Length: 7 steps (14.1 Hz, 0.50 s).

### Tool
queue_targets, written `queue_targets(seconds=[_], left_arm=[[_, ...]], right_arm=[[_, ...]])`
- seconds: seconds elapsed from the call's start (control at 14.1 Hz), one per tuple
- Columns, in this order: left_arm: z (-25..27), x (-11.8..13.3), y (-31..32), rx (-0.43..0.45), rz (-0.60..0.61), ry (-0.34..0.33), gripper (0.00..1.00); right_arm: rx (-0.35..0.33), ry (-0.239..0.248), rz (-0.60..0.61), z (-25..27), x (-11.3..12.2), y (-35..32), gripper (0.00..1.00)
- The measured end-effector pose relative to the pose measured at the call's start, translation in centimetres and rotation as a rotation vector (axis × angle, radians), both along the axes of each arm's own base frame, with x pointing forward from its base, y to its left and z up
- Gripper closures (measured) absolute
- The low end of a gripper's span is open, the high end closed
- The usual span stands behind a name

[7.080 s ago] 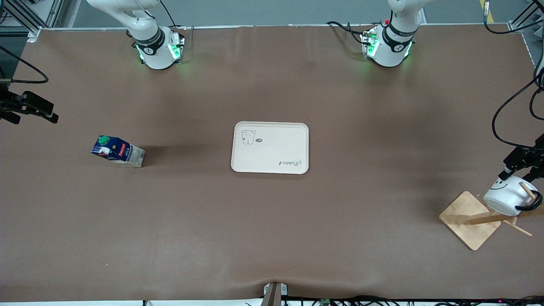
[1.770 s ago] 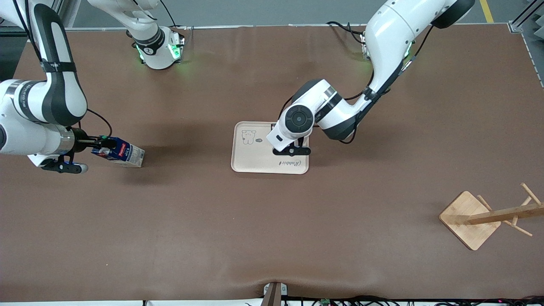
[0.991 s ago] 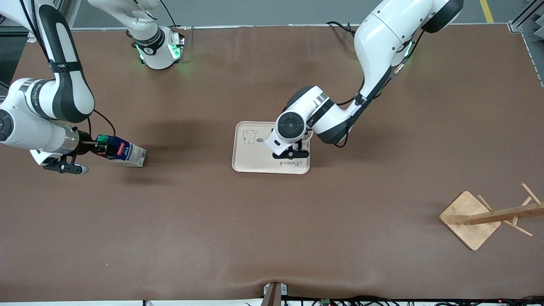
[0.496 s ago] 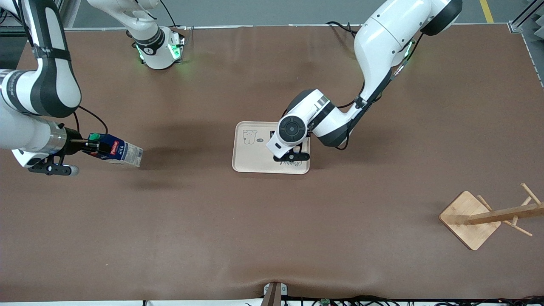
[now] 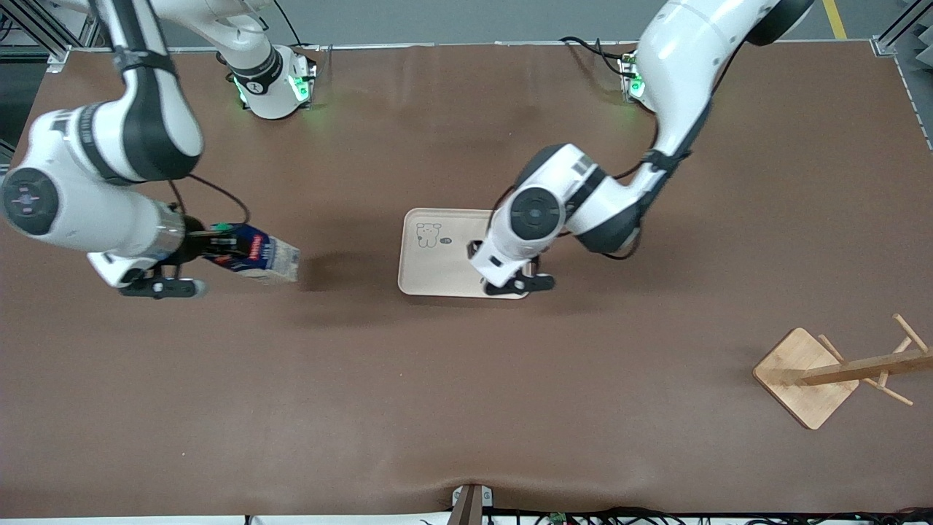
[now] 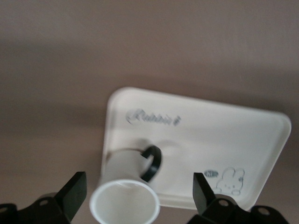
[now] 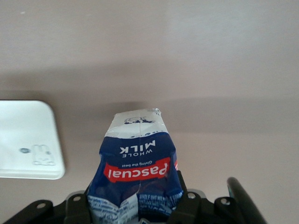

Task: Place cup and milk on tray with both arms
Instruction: 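Release the mug and withdraw the left gripper while the right gripper carries milk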

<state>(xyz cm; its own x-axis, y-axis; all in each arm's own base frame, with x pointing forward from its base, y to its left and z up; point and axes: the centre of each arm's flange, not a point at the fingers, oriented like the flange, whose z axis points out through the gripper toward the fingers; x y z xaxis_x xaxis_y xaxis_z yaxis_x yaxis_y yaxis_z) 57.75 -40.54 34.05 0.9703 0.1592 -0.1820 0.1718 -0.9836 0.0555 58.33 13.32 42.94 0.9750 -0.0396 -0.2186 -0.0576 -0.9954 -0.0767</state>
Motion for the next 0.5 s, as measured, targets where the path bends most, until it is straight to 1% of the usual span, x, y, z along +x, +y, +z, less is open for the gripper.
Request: queue_targets(seconds=[0.14, 0.21, 0.35, 0.5], left_arm=[[3.8, 3.7, 6.7, 0.021, 0.070, -0.054, 0.00], [5.7, 4.9, 9.9, 0.040, 0.099, -0.079, 0.00], [9.6, 5.9, 14.3, 0.069, 0.144, -0.118, 0.00], [13.6, 5.5, 17.0, 0.092, 0.153, -0.148, 0.00]], right_arm=[[-0.030, 0.012, -0.019, -0.5, -1.6, 7.1, 0.38], [-0.046, 0.013, -0.028, -0.9, -2.7, 10.6, 0.38], [-0.068, 0.003, -0.047, -2.1, -4.4, 16.1, 0.38], [-0.081, 0.000, -0.063, -3.2, -5.1, 19.1, 0.38]])
